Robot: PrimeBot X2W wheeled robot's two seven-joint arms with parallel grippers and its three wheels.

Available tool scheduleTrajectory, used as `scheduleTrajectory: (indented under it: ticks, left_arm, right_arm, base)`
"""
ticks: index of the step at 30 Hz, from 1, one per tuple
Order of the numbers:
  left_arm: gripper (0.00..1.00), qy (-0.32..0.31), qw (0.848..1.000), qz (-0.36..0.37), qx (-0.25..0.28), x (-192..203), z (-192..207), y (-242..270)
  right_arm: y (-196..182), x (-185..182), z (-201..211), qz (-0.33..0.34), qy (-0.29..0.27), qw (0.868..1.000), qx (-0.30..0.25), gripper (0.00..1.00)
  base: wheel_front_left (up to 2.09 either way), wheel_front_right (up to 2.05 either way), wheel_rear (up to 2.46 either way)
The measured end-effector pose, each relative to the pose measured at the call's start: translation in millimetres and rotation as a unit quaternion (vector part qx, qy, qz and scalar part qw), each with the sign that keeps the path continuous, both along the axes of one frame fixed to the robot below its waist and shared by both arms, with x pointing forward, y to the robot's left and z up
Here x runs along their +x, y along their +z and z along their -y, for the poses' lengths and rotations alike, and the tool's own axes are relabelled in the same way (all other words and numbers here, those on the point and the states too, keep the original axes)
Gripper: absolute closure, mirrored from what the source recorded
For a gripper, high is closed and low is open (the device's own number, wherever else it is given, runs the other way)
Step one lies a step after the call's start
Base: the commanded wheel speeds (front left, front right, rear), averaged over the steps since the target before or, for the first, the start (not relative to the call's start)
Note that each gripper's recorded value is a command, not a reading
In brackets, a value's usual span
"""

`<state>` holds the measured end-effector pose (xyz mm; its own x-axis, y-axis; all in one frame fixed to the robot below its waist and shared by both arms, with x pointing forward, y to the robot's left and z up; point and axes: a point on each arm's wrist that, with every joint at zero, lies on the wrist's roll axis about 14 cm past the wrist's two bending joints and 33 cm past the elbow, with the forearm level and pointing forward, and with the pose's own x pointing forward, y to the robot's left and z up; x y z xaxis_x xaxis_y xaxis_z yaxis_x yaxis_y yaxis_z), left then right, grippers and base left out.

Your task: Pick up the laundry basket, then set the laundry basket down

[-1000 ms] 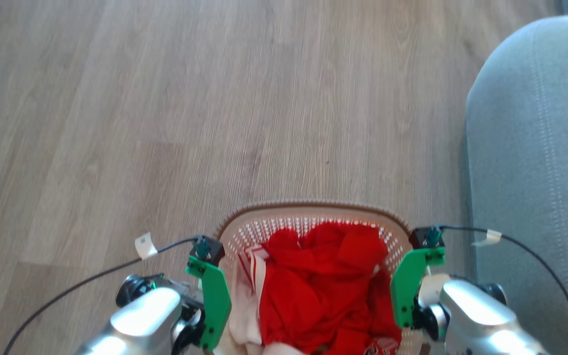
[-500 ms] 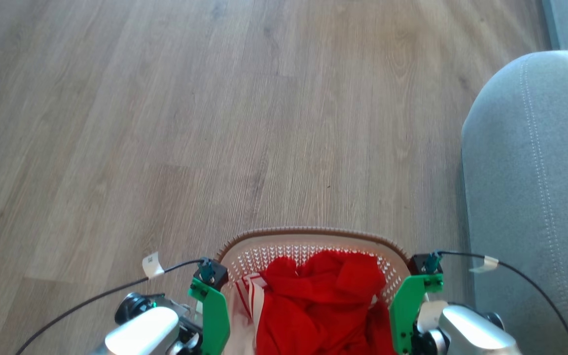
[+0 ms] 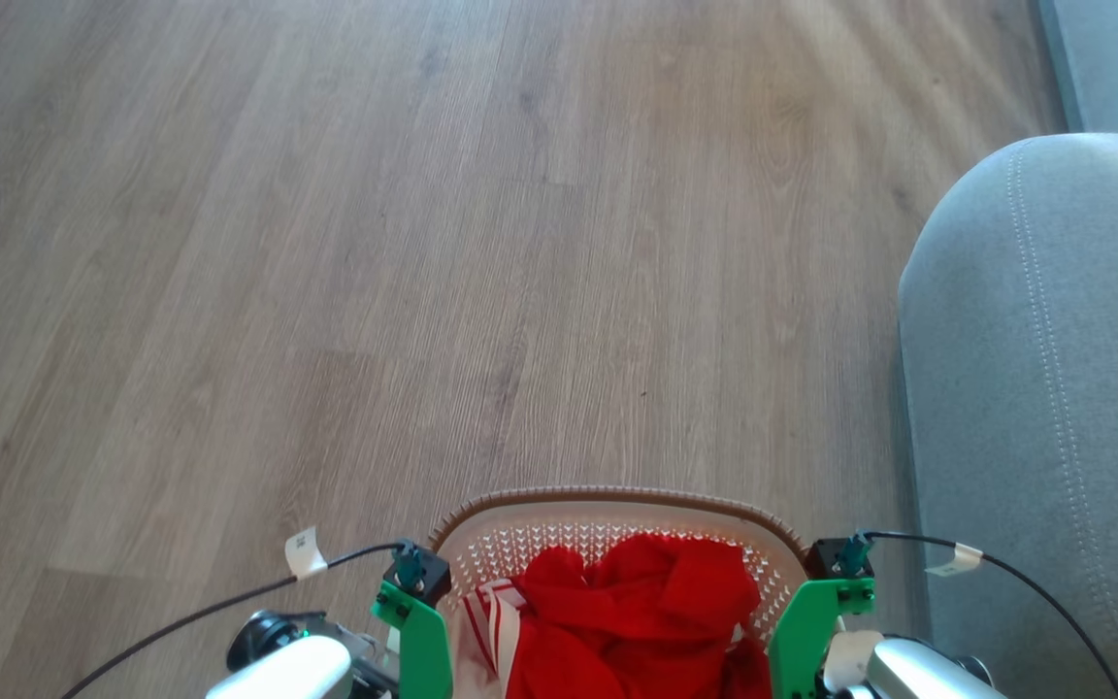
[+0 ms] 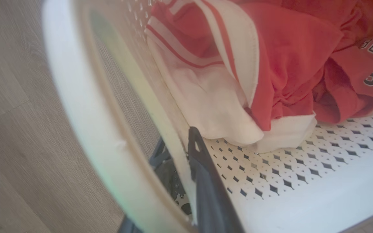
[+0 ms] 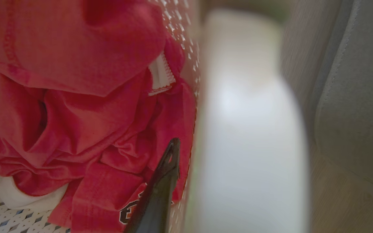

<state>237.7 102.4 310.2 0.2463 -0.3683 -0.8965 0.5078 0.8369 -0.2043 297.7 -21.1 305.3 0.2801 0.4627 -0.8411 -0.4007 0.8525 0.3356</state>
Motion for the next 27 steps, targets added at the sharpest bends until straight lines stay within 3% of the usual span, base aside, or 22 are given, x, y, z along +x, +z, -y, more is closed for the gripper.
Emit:
scheduleTrajectory:
  ticks: [27]
  left_arm:
    - [1.00,-0.007,1.000,0.010,0.003,-1.7,0.8,5.3]
  right_arm:
    - [6.7,-2.5,1.5,0.012,-0.003,1.000,0.001,1.00]
  base:
    - [0.00,0.00,0.00]
